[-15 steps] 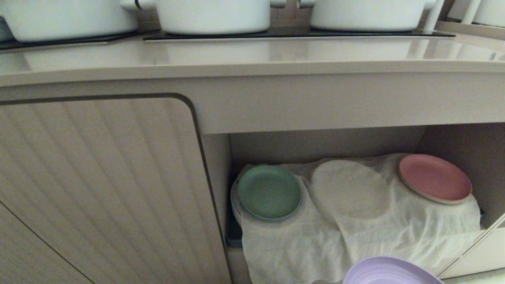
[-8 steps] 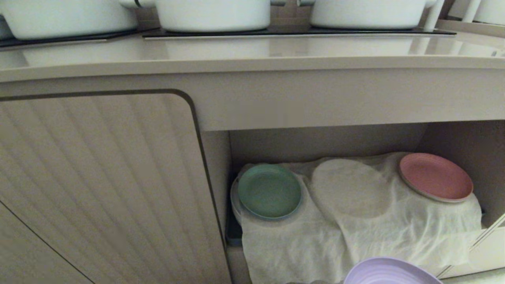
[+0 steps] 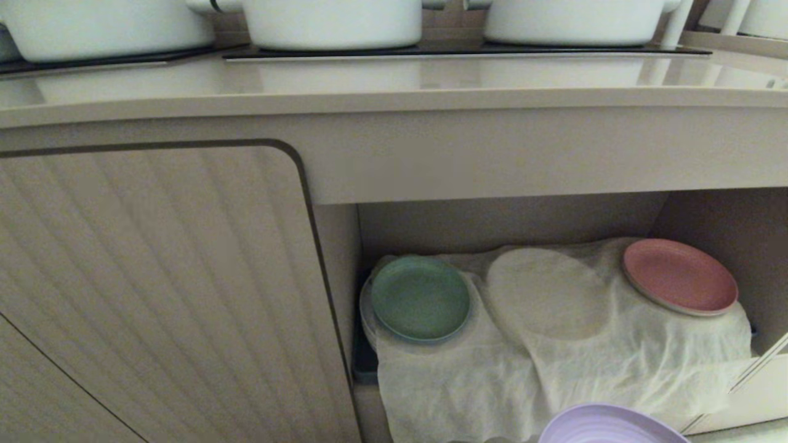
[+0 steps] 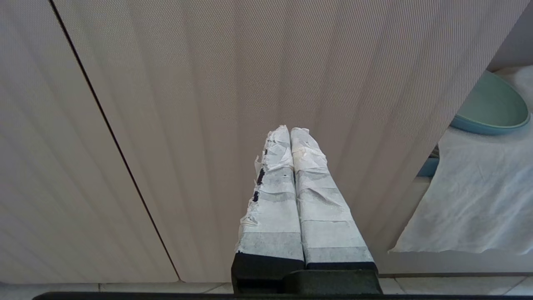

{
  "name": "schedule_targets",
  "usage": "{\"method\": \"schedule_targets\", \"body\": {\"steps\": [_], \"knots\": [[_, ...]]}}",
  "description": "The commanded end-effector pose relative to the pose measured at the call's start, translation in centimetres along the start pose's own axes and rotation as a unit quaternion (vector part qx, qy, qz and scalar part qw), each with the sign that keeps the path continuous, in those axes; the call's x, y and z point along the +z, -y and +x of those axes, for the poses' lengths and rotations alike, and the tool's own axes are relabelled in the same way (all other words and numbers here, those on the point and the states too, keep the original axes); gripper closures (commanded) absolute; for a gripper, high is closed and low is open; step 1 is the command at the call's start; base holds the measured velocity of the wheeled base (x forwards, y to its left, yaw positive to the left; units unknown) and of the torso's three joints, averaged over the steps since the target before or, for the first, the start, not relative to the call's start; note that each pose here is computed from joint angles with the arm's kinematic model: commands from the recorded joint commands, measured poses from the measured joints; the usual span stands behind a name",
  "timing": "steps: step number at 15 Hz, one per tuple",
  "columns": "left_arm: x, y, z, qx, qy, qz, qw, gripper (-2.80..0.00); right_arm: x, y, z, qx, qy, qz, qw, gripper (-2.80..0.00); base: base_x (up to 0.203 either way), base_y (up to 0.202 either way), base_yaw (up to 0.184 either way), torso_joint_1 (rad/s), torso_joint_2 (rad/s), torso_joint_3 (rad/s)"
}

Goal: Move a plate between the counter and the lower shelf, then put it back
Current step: Put the plate in the cupboard

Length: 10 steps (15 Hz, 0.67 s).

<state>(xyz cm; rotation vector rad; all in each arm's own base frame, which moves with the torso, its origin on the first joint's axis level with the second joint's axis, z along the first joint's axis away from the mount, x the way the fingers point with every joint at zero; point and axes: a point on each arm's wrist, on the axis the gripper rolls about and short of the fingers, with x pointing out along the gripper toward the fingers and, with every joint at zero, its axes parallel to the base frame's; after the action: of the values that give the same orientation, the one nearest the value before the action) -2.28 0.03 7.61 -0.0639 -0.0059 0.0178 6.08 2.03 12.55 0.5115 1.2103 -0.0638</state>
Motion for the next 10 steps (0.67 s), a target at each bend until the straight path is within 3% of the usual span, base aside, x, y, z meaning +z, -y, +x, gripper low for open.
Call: {"method": "schedule_targets", "body": {"steps": [1,10], "knots": [[0.0,0.0,0.0,0.0,0.0,0.0,1.0,0.0,-0.1,0.0,0.0,0.0,0.0,0.002,1.0,0.0,0.0,0.0,0.0,0.0,0.0,0.0],[0.0,0.0,0.0,0.0,0.0,0.0,1.0,0.0,1.5,-1.1,0.6,-0.02,-0.017,0.009,1.0,0.0,0.0,0.0,0.0,0.0,0.0,0.0]]}}
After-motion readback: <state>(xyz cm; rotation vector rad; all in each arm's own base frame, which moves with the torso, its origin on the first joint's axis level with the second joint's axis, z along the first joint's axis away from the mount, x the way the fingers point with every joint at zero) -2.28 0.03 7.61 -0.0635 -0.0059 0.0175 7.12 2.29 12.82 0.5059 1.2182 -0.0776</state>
